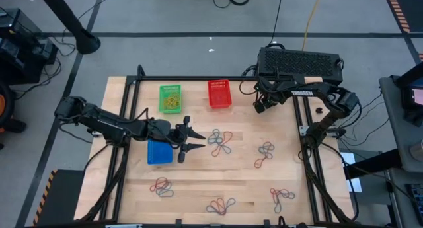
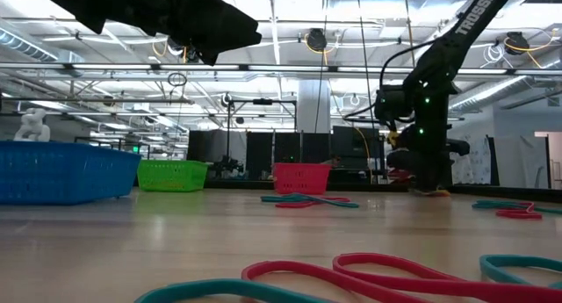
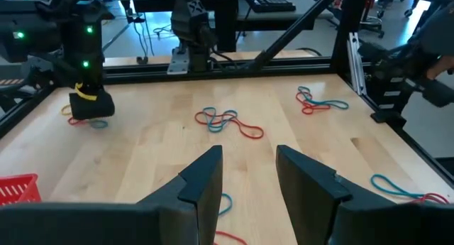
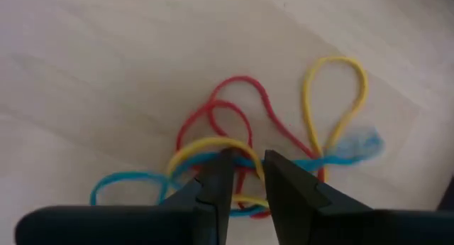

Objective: Sort rubber bands into baskets
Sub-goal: Put the yellow rubber band into the green bin

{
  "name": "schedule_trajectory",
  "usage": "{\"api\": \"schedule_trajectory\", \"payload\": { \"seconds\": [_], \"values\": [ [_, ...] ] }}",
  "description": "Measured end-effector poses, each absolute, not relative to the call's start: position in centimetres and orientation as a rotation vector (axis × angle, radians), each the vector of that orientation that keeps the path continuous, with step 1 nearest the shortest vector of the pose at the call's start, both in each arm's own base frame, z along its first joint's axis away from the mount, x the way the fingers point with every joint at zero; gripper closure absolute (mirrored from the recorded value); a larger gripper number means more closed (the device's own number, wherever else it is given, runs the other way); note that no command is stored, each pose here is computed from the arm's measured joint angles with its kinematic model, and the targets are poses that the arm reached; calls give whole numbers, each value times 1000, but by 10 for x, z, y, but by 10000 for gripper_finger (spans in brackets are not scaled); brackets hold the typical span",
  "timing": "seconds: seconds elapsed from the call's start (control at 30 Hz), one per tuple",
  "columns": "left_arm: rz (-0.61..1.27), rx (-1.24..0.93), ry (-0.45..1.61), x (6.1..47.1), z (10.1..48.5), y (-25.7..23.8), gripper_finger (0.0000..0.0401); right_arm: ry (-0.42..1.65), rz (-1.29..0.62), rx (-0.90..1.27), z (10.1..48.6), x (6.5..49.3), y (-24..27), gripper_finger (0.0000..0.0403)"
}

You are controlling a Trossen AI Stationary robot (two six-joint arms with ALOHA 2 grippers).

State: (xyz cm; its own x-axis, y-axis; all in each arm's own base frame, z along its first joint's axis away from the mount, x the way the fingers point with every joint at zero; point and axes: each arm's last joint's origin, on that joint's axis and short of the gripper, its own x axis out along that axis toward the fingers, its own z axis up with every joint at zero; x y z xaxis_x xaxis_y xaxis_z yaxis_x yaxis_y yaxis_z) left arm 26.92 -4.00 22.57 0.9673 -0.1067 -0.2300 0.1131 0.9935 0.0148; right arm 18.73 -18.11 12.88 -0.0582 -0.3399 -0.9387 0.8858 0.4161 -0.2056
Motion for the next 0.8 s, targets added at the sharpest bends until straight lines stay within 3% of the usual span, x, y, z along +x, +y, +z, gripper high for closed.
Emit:
{"api": "schedule_trajectory", "payload": {
  "seconds": [0.1, 0.27, 0.8],
  "values": [
    [-111, 28, 230, 269, 226, -40, 260, 1246, -1093, 557, 125, 189, -183, 335],
    [-112, 27, 230, 269, 226, -40, 260, 1205, -1065, 533, 140, 186, -180, 394],
    [-116, 28, 230, 269, 226, -40, 260, 893, -1104, 477, 222, 158, -156, 402]
  ]
}}
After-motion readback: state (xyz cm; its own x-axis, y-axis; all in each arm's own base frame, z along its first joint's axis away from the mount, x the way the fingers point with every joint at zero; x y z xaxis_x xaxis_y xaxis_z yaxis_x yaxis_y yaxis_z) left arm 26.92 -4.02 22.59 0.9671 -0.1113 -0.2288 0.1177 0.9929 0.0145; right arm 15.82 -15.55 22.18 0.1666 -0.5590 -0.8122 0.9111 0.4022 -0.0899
